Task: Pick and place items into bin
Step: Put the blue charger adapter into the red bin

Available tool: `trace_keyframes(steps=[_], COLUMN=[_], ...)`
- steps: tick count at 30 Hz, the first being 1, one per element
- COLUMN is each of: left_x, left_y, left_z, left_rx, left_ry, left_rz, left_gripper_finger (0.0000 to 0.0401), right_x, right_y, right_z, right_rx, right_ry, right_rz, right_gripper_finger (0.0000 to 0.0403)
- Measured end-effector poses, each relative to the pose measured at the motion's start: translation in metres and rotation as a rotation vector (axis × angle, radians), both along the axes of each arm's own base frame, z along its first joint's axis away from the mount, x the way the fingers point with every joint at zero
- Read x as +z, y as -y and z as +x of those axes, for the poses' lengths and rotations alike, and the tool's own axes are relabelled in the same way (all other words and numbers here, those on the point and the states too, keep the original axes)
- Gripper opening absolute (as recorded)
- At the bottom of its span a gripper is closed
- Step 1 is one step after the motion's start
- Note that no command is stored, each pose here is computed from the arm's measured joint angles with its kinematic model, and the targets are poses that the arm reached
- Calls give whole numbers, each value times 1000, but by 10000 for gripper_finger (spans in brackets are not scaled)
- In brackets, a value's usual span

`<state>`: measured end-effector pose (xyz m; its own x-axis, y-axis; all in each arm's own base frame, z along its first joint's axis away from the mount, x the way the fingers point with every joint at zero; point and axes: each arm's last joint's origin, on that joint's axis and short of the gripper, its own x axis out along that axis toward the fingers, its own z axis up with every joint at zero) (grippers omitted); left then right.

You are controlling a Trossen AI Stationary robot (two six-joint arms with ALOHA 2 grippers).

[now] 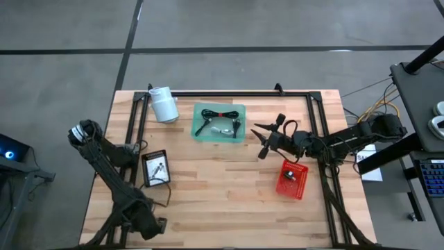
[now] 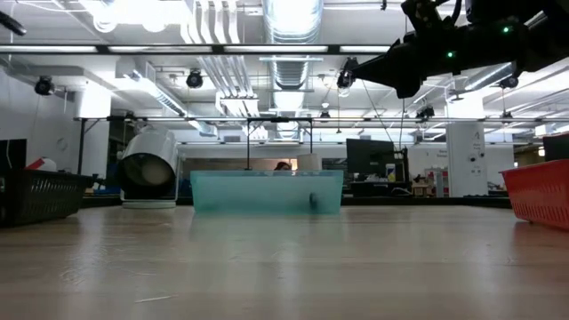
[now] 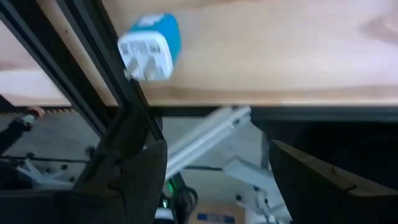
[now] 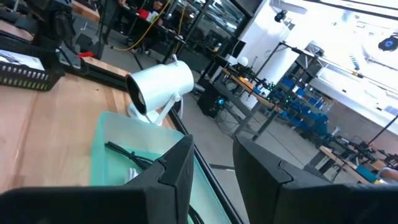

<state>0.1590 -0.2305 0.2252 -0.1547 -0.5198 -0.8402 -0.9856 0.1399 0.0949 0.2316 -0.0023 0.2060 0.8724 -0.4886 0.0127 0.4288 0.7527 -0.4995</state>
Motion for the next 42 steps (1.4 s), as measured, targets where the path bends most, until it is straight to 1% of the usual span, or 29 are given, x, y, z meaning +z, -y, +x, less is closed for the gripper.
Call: trace_keyframes(steps=[3,7,12,19,24,28,33,36,42], left_x=[-13,-30,-39,-36,-34,-34,-30,-30,-28], left_y=[8,20,26,26,28,28,33,33,35], left_z=[-3,-6,-11,-15,-17,-18,-21,-22,-25], left_rx=[-21,-59,-76,-77,-86,-95,-146,-153,-192], left_ry=[-28,-44,-89,-96,-94,-100,-94,-96,-81], left_rz=[39,65,106,145,147,139,106,102,88], left_gripper_finger=[263,263,263,263,263,263,263,263,263], right_x=[0,0,0,0,0,0,0,0,0], right_y=[0,0,0,0,0,0,0,0,0], right_z=[0,0,0,0,0,0,0,0,0], right_rx=[0,0,0,0,0,0,0,0,0], right_ry=[0,1,3,6,6,7,7,7,7], right_rz=[0,0,4,11,11,13,13,13,13], right_gripper_finger=[96,93,95,90,90,90,84,82,86])
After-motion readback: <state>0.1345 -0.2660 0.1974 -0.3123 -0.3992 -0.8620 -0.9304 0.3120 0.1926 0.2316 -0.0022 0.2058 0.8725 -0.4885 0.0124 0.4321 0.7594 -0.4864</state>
